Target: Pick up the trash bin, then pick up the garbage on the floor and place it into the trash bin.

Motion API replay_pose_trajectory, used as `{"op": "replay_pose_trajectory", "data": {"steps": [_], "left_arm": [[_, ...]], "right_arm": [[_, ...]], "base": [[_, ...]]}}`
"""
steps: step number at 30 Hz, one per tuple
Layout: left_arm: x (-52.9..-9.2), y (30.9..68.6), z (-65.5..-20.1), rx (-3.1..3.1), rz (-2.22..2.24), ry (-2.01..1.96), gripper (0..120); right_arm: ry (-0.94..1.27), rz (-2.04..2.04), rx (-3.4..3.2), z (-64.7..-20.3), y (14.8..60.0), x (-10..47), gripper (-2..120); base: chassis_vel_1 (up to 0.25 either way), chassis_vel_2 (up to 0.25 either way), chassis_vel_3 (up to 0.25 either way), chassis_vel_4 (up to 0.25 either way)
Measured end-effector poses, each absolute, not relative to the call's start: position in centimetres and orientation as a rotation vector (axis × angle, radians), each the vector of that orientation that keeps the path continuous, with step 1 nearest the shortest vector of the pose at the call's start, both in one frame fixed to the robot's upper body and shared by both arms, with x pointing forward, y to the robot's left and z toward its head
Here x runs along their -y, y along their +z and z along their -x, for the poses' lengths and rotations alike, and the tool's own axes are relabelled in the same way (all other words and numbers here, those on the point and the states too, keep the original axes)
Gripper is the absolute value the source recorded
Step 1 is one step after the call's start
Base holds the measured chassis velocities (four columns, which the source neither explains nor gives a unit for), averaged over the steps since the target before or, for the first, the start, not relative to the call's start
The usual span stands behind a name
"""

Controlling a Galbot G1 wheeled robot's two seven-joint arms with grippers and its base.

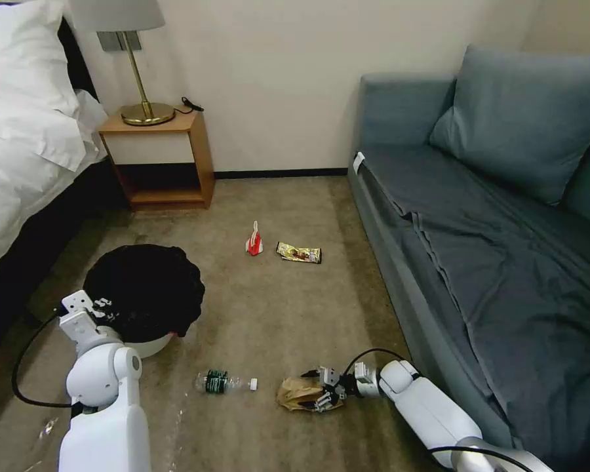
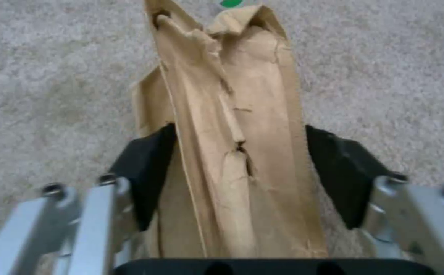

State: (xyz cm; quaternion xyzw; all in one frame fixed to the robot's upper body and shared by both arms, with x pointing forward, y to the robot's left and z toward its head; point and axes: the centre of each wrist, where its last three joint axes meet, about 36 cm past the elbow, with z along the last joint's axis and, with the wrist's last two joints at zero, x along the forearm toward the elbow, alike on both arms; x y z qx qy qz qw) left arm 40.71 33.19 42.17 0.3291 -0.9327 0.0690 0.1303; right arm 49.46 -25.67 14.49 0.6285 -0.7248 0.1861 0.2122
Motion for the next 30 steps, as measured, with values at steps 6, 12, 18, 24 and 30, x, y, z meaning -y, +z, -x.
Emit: {"op": "replay_pose_trajectory", "data": {"steps": [6,12,18,24,30], "left_arm": [[-33.2,41.9,-40.8,2.709,-0.953,0.204,4],[-33.2,41.9,-40.7,2.710,-0.953,0.204,4],[-33.1,41.7,-40.5,2.711,-0.946,0.204,4],[-33.0,41.7,-40.5,2.712,-0.941,0.204,4],[-33.0,41.7,-40.6,2.713,-0.941,0.205,4]], "right_arm": [[0.515,-1.745,2.016,-49.4,14.5,25.6,42],[0.514,-1.743,2.023,-49.3,14.5,25.6,20],[0.506,-1.734,2.040,-49.1,14.4,25.5,1],[0.451,-1.720,2.084,-49.0,14.7,25.5,0],[0.312,-1.694,2.148,-48.9,15.9,25.2,0]], "base": [[0.000,0.000,0.000,0.000],[0.000,0.000,0.000,0.000],[0.000,0.000,0.000,0.000],[0.000,0.000,0.000,0.000],[0.000,0.000,0.000,0.000]]}}
